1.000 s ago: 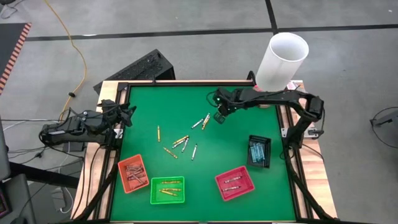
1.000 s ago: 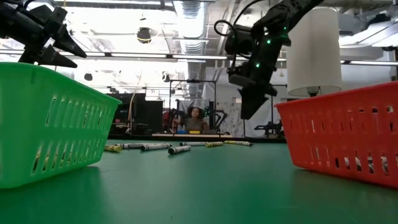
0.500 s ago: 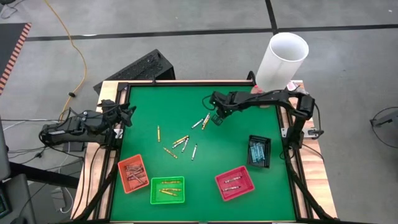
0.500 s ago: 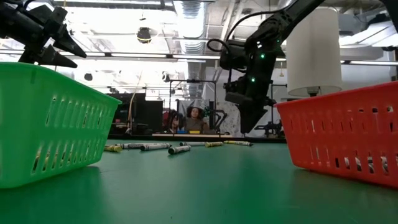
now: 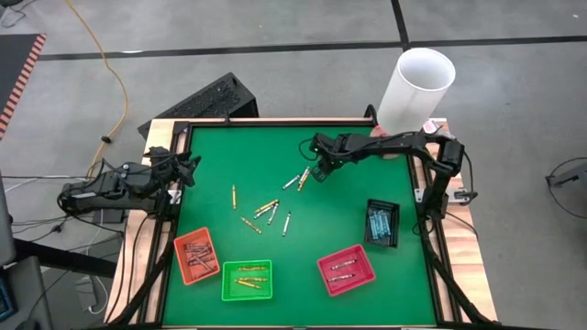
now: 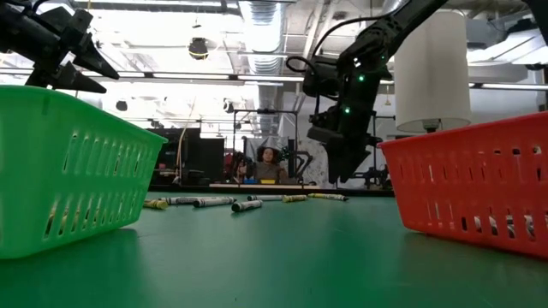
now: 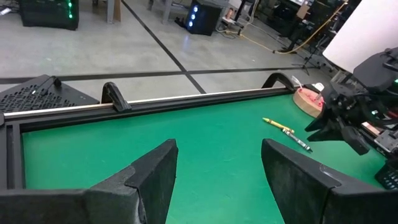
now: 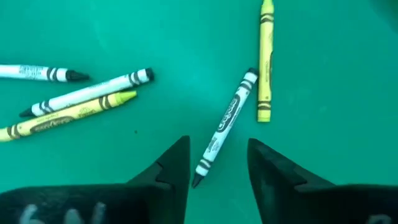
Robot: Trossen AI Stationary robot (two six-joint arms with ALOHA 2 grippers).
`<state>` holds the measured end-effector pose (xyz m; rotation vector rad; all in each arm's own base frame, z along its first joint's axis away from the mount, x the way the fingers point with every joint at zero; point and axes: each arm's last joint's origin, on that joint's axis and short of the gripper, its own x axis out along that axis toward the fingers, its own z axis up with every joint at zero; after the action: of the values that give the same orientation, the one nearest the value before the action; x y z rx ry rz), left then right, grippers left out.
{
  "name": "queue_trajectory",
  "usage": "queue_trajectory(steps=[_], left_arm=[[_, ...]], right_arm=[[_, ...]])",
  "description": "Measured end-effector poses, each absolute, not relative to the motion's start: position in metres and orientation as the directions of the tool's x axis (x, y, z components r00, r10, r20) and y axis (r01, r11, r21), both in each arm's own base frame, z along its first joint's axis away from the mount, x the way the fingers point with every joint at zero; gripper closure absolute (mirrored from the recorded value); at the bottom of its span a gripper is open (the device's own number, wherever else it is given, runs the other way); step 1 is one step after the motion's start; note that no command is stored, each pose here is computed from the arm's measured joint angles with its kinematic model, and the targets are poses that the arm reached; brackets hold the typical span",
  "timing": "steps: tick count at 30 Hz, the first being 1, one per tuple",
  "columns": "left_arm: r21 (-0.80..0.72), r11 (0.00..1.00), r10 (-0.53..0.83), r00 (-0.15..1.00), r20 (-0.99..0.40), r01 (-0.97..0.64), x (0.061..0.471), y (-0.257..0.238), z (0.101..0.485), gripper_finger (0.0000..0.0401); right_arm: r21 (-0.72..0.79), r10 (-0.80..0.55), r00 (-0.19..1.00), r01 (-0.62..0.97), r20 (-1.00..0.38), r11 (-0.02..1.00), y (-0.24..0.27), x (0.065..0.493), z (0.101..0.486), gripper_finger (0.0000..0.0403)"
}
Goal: Sort crayons
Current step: Put the black crayon into the red bin
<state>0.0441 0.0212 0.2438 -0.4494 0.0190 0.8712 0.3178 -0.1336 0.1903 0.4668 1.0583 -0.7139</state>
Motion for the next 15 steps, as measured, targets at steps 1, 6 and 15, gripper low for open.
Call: queue_trajectory(steps=[1,6,15], left_arm=[[-0.373,0.557,0.734,0.650,-0.197,-0.742,0.044,0.021,0.244,0.0178],[-0.373,0.557,0.734,0.650,-0.197,-0.742,0.044,0.021,0.244,0.0178],[-0.373,0.557,0.734,0.650,-0.197,-0.742,0.044,0.021,0.244,0.0178]], right_arm=[[0.007,-0.310,0.301,0.727,-0.902,0.686,-0.134,0.318,0.190,0.0242],[-0.023,-0.338,0.283,0.735,-0.897,0.677,-0.135,0.319,0.187,0.0234],[-0.039,-0.315,0.239,0.737,-0.919,0.675,-0.135,0.328,0.160,0.0249]])
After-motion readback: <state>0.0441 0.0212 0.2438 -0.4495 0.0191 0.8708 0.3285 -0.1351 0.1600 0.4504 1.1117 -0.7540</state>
